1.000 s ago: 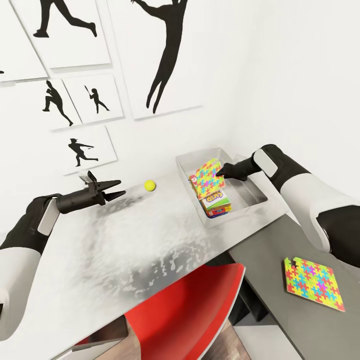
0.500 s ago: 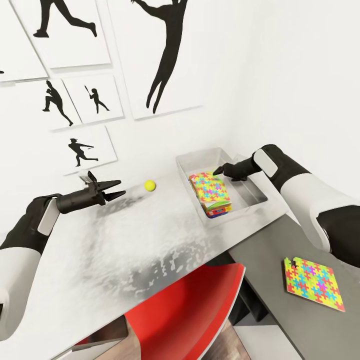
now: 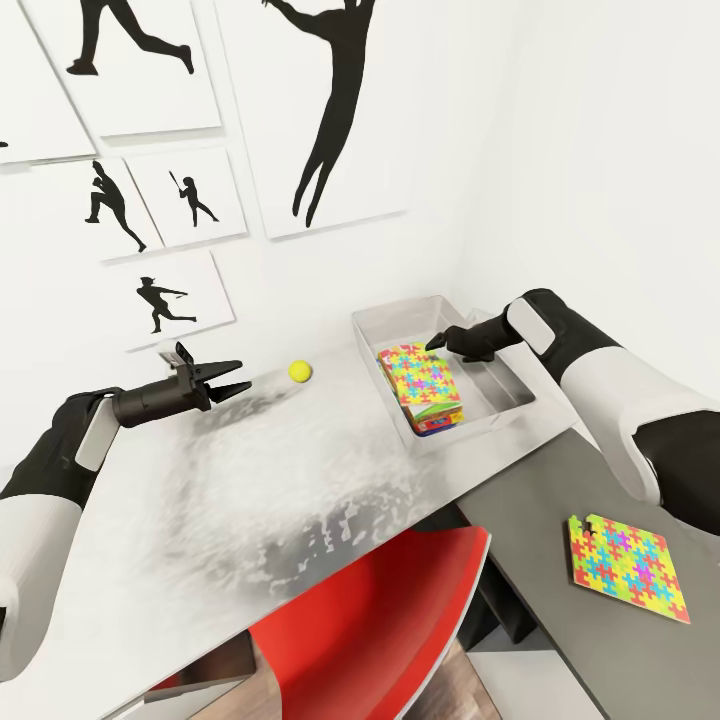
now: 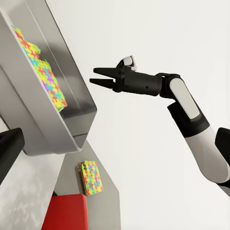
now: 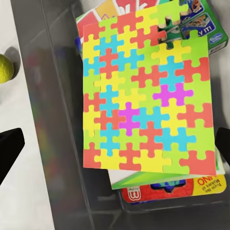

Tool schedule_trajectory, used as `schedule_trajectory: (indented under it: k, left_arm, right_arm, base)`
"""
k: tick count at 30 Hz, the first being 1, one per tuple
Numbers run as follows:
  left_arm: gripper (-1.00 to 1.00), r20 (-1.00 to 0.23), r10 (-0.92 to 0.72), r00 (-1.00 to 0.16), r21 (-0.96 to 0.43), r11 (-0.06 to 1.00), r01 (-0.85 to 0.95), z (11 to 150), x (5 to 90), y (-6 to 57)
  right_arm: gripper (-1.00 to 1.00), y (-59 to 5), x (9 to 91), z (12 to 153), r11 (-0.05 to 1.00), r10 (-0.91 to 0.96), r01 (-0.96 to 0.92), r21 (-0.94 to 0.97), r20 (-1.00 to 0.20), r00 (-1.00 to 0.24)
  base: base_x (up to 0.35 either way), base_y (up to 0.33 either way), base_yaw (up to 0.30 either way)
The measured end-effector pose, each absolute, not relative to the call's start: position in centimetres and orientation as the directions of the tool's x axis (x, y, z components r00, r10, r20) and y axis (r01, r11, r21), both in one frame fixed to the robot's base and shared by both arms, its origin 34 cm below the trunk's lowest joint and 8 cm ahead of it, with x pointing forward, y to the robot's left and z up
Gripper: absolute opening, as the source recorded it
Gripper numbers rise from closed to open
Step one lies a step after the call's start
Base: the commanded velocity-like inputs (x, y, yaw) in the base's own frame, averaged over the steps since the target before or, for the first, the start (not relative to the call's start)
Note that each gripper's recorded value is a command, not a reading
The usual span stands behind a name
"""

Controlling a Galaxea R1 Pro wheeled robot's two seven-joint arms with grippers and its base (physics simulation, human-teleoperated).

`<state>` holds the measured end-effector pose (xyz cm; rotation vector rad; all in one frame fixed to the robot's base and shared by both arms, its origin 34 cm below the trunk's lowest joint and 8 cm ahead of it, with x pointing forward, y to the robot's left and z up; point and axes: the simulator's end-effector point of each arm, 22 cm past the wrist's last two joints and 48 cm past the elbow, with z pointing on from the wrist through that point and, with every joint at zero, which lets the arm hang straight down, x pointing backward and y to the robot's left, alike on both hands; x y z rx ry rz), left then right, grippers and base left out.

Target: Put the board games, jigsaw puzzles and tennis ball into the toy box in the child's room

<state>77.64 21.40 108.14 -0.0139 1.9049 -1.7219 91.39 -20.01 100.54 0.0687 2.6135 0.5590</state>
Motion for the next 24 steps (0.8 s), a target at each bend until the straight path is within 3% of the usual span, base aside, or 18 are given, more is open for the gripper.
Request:
schedule_trajectory:
  k: [24]
  left_arm:
    - [1.00,-0.395,-0.372,-0.840,-0.918,0.172,0.356,108.09,77.59,21.46]
  right_arm:
    - [1.00,-20.04,91.62,100.72,0.915,0.146,-0.047,0.401,-0.439,-0.886]
  base:
    - [-0.019,0.000,0.000]
